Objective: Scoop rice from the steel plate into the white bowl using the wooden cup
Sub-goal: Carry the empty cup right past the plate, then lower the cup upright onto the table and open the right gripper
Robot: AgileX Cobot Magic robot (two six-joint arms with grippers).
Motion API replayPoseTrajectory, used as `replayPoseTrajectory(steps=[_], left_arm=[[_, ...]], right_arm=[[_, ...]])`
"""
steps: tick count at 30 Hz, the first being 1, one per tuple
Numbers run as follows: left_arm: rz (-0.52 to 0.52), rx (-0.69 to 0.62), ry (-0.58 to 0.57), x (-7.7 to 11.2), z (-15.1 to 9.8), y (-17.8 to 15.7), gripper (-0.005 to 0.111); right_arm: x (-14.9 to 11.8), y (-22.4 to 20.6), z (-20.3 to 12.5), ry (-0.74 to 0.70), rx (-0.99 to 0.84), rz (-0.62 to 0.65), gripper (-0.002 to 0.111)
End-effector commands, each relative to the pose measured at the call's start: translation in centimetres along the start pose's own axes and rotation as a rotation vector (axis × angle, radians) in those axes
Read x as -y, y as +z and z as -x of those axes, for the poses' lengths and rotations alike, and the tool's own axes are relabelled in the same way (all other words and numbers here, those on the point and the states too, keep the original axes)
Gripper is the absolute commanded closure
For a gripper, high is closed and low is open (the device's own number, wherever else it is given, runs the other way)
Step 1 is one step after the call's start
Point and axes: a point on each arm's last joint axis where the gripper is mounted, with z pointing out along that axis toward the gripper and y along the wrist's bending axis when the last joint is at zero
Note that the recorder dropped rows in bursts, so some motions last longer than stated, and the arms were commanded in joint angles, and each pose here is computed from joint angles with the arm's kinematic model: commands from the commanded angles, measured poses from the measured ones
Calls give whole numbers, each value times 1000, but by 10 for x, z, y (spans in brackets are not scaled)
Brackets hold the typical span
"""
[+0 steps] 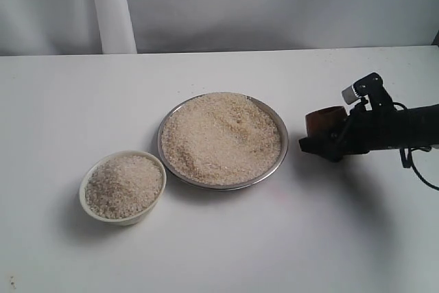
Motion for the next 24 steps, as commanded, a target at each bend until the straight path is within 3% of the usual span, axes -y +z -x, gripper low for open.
replayPoseTrajectory(steps=[1, 6, 14, 20, 24], left_arm=[[-2, 7, -3, 0, 0, 0, 107], [-2, 7, -3, 0, 0, 0, 107], [-2, 7, -3, 0, 0, 0, 107], [-2, 7, -3, 0, 0, 0, 107], [-2, 7, -3, 0, 0, 0, 107]], right_arm=[[-5, 7, 8, -40, 17, 33, 103], [-14, 15, 10, -90, -23, 42, 49], [-7, 14, 7, -73, -66, -35, 44], [-7, 14, 7, -47, -68, -34, 28], [-7, 14, 7, -44, -64, -36, 24]])
